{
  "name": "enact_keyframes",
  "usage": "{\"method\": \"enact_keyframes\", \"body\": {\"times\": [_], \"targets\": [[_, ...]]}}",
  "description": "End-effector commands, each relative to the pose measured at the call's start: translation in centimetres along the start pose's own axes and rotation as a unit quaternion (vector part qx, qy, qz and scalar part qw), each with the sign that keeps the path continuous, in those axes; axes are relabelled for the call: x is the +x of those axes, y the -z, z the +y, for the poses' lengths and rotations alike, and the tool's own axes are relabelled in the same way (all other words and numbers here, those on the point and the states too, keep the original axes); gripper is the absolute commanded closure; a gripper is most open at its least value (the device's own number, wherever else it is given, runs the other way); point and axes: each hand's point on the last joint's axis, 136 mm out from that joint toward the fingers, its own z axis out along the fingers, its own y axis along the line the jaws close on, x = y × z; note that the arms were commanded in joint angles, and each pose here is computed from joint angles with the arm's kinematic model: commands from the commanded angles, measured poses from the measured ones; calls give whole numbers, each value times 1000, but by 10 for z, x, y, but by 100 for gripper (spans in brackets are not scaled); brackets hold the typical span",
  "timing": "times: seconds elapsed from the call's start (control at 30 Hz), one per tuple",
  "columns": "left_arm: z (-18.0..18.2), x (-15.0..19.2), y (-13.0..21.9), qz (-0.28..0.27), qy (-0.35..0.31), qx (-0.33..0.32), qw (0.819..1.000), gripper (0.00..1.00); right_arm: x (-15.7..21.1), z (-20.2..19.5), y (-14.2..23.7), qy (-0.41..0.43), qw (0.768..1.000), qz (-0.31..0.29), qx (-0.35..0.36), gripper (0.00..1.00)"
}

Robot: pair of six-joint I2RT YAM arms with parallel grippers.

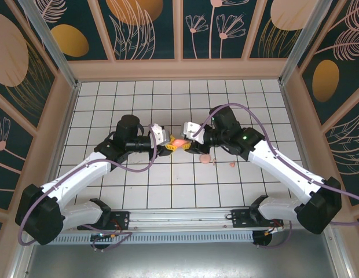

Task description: Insert the wireless bluetooth earbuds into the charging case

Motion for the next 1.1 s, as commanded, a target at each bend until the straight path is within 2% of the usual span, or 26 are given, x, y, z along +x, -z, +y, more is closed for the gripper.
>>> {"method": "enact_keyframes", "body": {"times": [0.0,0.37,0.57,0.77,0.87,1.07], "targets": [[-4,-5,1,-11,-14,10,1000,78,-10,-12,12,-1,999,-32,28,60],[-9,-13,3,-37,-23,18,999,78,-1,-27,12,-28,998,-20,61,60],[-8,-13,2,-75,-18,3,997,79,-15,-25,28,-48,995,-67,51,58],[4,0,2,-117,14,-47,992,81,-18,-38,52,-145,981,-102,80,56],[9,12,2,-127,38,-61,989,82,8,-59,58,-260,953,-76,138,57],[10,29,-6,-124,75,-60,988,82,82,-68,50,-475,854,32,211,59]]}}
